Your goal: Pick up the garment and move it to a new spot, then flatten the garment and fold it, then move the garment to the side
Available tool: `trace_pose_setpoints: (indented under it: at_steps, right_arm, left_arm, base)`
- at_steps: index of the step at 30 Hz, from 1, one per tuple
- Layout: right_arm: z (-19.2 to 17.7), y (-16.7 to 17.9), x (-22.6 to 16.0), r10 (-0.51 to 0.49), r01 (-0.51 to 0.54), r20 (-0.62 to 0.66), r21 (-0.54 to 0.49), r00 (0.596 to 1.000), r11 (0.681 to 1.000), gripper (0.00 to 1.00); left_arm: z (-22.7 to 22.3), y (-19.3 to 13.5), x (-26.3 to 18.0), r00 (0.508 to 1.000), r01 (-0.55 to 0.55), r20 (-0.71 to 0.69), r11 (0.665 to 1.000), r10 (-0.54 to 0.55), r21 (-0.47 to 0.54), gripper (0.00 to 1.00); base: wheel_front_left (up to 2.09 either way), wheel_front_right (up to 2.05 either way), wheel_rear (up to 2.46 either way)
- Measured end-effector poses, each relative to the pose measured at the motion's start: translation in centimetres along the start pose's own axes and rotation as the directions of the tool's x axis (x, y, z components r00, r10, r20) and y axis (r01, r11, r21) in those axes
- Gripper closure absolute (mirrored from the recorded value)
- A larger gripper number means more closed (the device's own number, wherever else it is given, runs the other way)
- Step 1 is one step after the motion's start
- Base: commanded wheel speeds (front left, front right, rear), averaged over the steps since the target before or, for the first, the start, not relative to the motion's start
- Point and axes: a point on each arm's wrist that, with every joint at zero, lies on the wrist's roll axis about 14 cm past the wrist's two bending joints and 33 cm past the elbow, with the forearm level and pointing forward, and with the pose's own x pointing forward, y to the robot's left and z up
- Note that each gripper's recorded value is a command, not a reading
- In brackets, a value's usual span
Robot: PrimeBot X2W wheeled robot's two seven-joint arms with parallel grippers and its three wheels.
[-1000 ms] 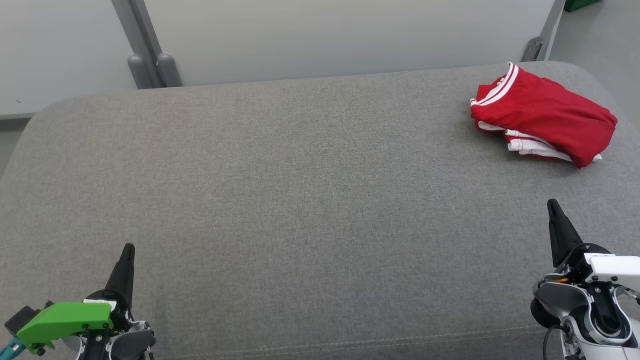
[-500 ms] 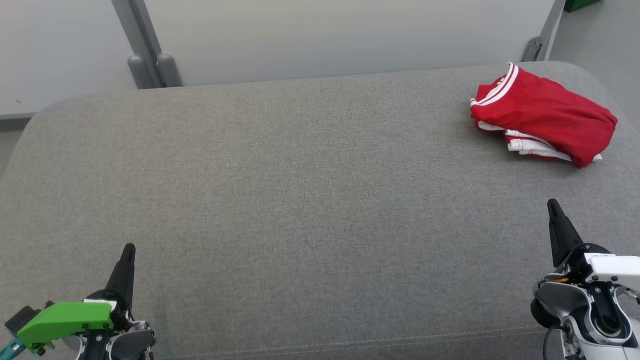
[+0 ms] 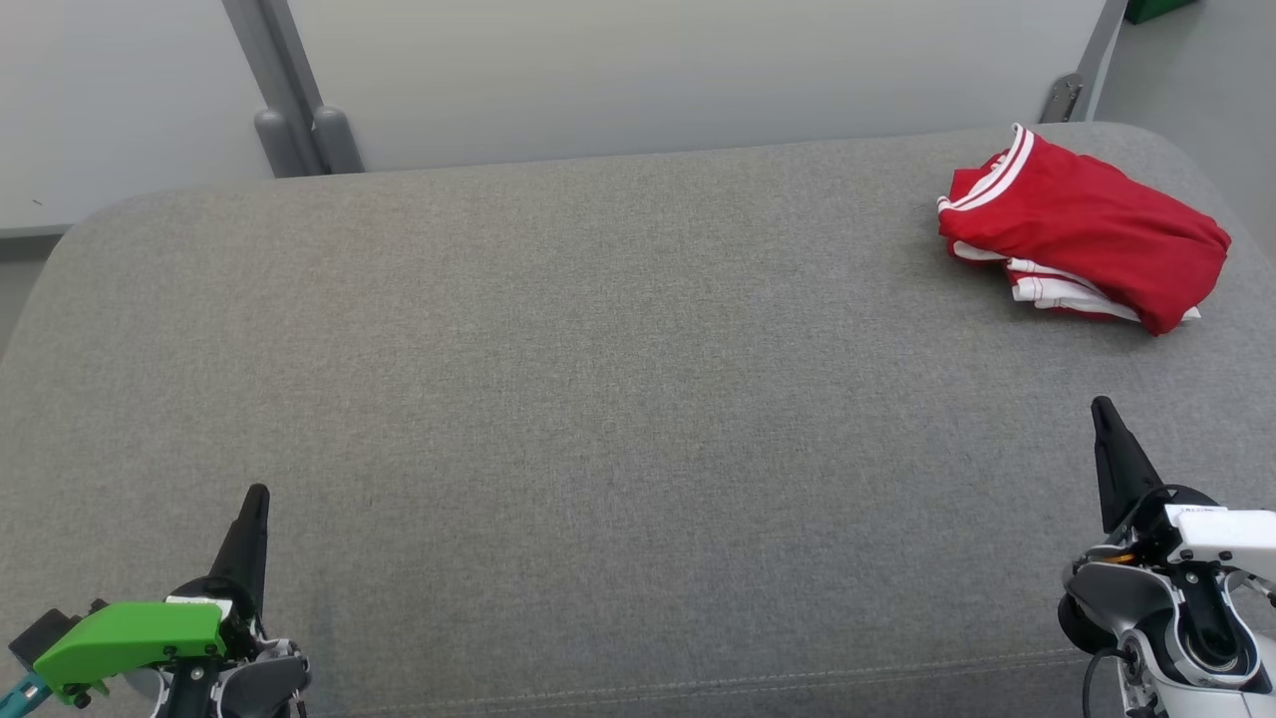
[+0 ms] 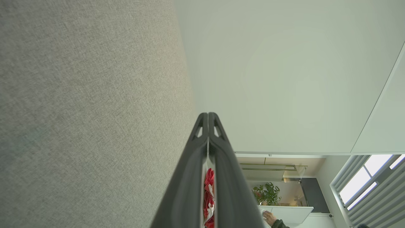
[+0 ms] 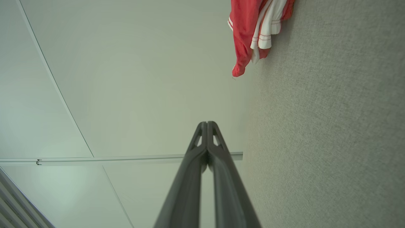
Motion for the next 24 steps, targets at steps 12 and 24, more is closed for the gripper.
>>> trace_pose_setpoints:
  at_steps: [12, 24]
  right_arm:
    - [-0.01, 0.00, 0.00, 0.000, 0.000, 0.000, 0.001, 1.000, 1.000, 1.00]
    - [-0.02, 0.00, 0.00, 0.000, 0.000, 0.000, 0.002, 1.000, 1.000, 1.00]
  left_arm:
    - [0.02, 0.01, 0.00, 1.000, 0.000, 0.001, 1.000, 0.000, -0.001, 1.00]
    - [0.04, 0.03, 0.00, 1.000, -0.001, 0.002, 1.000, 0.001, -0.001, 1.00]
  base:
    - [0.00, 0.00, 0.00]
    - [0.00, 0.00, 0.00]
